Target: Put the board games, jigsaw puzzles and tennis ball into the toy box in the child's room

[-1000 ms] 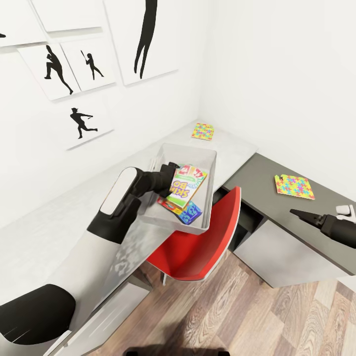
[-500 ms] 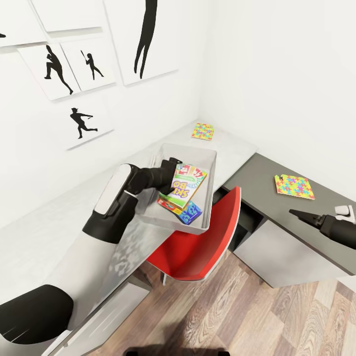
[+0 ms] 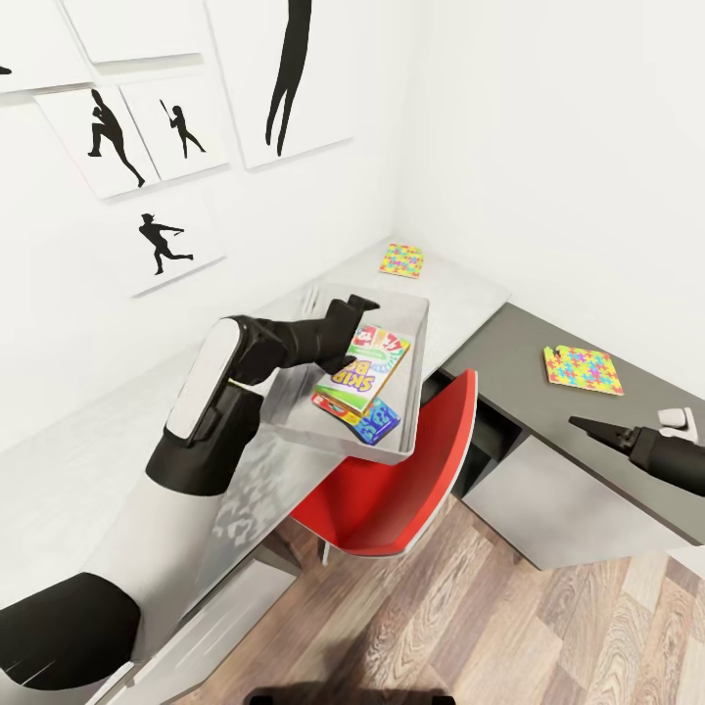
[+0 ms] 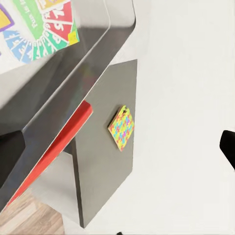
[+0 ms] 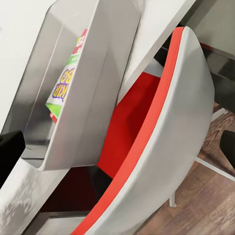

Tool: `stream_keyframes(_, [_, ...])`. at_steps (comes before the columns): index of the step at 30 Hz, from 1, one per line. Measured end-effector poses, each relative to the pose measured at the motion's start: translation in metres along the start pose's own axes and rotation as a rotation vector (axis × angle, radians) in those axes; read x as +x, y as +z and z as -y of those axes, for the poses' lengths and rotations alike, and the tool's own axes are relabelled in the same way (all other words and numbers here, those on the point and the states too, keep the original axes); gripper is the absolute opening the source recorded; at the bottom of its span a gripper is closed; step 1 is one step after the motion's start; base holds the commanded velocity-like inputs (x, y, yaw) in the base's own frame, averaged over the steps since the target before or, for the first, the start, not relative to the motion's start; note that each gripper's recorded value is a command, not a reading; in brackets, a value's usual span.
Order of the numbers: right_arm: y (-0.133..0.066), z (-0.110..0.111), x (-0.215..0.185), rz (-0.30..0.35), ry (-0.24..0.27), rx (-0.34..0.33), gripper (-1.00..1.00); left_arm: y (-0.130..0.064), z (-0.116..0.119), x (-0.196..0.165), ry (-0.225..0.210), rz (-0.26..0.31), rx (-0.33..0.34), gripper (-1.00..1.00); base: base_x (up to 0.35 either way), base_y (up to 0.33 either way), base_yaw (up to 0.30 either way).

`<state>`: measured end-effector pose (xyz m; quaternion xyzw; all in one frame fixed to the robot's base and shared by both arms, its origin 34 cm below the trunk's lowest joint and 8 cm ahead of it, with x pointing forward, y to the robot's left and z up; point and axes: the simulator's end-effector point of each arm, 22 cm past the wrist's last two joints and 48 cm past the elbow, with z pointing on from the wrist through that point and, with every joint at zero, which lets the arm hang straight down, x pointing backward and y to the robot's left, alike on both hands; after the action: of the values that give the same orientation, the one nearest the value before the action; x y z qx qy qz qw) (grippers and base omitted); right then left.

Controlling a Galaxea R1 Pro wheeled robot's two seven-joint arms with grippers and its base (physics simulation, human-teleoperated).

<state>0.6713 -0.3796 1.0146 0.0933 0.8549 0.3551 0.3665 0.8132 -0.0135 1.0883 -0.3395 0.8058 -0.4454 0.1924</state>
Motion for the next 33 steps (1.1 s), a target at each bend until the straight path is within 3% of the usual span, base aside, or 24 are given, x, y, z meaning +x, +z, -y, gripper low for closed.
stream_keyframes(19, [-0.002,-0.002,-0.002,0.0,-0.009,0.002,1.0,-0.009,0.01,0.059,0.124,-0.092,0.127,1.0,-0.02,0.0,0.0])
stream_keyframes(33, [-0.007,-0.009,-0.008,0.015,-0.019,-0.004,1.0,-0.013,0.011,0.06,0.226,-0.027,0.117,1.0,-0.192,0.0,0.0])
